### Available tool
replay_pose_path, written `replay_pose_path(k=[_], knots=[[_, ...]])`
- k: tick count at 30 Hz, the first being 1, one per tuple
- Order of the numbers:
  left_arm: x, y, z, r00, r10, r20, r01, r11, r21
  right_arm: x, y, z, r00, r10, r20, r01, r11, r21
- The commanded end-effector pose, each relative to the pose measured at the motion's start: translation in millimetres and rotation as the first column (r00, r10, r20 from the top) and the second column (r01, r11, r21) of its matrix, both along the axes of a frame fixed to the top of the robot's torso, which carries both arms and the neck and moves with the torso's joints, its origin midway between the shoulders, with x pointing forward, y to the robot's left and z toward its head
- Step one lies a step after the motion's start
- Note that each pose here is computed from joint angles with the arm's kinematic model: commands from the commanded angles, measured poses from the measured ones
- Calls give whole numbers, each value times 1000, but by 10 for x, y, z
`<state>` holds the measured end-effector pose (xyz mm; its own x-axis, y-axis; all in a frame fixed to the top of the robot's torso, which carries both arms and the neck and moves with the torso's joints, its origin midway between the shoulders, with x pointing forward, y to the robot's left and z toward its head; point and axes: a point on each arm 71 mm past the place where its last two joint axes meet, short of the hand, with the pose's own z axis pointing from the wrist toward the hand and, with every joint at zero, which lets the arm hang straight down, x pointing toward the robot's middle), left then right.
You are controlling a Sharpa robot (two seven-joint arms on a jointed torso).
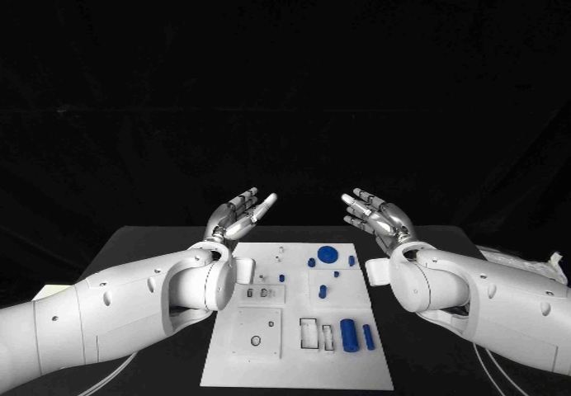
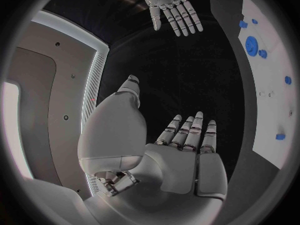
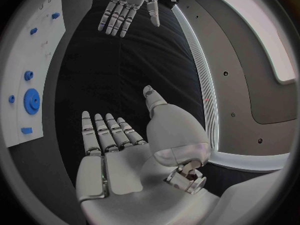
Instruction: Assemble the parts on the task board
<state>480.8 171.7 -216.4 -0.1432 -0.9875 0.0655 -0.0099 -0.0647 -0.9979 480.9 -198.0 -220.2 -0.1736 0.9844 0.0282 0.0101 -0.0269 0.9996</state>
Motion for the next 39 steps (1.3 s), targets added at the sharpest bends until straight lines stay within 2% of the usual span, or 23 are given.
replay_pose_path(k=[1,9,10,18,25,29,30,33,39], knots=[[-2,-51,12,998,-63,0,63,997,-40,-4,117,4,979,206,-8,-206,979,-6],[-2,-51,12,998,-63,0,63,997,-40,16,126,10,963,268,-15,-268,963,-15],[18,105,0,998,-60,-1,60,997,-56,123,-82,64,974,196,111,-175,969,-176],[0,222,33,998,-62,8,62,996,-60,165,-143,104,958,221,183,-152,932,-329],[-95,335,138,995,-98,5,98,993,-73,225,-147,270,920,308,244,-147,846,-512],[-192,354,227,992,-122,13,123,988,-89,282,-175,412,895,359,265,-123,769,-628],[-237,359,262,991,-136,13,136,986,-96,308,-179,464,886,382,264,-114,730,-674],[-310,360,314,988,-157,11,157,982,-106,343,-179,530,872,418,254,-99,659,-746],[-456,325,440,978,-209,13,209,969,-130,414,-157,642,849,487,205,-44,452,-891]])
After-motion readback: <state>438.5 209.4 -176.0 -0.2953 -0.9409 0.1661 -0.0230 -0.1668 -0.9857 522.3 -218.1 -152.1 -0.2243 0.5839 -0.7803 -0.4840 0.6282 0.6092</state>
